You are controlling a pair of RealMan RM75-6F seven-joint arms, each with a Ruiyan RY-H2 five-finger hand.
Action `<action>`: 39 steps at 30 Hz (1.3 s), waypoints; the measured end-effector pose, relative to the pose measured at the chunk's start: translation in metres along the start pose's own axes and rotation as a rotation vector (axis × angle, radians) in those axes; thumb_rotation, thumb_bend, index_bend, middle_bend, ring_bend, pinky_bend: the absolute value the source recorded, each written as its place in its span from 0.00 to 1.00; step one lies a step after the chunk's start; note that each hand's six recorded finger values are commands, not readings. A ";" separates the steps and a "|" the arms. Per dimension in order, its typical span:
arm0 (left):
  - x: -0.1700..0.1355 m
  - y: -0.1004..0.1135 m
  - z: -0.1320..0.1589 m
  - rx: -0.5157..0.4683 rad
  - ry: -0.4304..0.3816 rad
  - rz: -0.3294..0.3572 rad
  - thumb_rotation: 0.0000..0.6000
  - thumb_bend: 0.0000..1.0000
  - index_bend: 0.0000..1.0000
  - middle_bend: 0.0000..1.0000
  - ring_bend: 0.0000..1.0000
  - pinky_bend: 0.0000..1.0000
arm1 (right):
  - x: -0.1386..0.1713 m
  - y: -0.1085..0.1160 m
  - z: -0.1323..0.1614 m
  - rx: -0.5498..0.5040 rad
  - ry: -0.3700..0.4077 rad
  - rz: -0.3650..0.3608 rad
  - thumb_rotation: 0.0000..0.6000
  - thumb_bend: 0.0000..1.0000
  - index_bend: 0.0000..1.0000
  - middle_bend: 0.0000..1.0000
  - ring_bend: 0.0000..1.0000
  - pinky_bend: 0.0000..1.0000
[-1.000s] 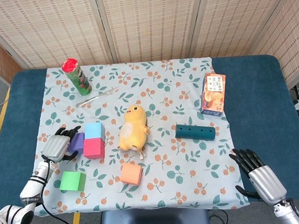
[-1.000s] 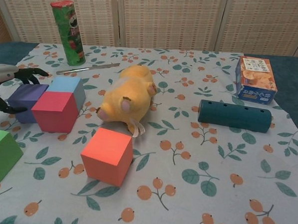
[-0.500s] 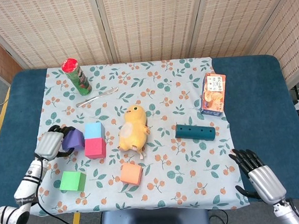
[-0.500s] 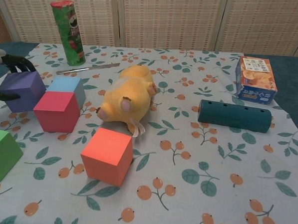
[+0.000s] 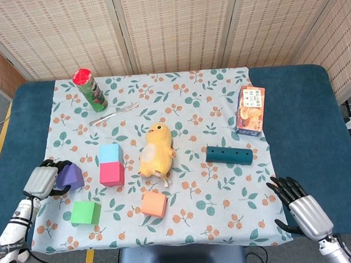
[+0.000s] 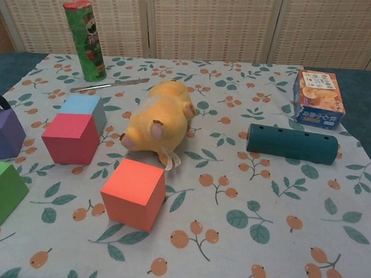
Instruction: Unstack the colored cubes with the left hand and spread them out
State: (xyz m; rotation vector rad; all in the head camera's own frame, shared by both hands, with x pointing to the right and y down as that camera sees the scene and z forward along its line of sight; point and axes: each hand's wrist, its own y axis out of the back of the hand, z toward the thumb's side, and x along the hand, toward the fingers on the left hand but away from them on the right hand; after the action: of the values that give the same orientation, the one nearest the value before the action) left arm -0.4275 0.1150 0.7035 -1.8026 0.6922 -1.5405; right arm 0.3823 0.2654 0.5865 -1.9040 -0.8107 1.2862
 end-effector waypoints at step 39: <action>0.029 0.013 0.086 0.044 -0.145 0.070 1.00 0.32 0.00 0.00 0.00 0.08 | -0.002 -0.002 -0.002 -0.023 -0.003 0.015 1.00 0.17 0.00 0.00 0.00 0.00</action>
State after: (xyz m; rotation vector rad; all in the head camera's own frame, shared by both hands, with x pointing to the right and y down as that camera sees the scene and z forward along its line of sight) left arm -0.3379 0.0973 0.7041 -1.8170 0.6401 -1.3546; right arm 0.3830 0.2653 0.5897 -1.9299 -0.8172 1.2939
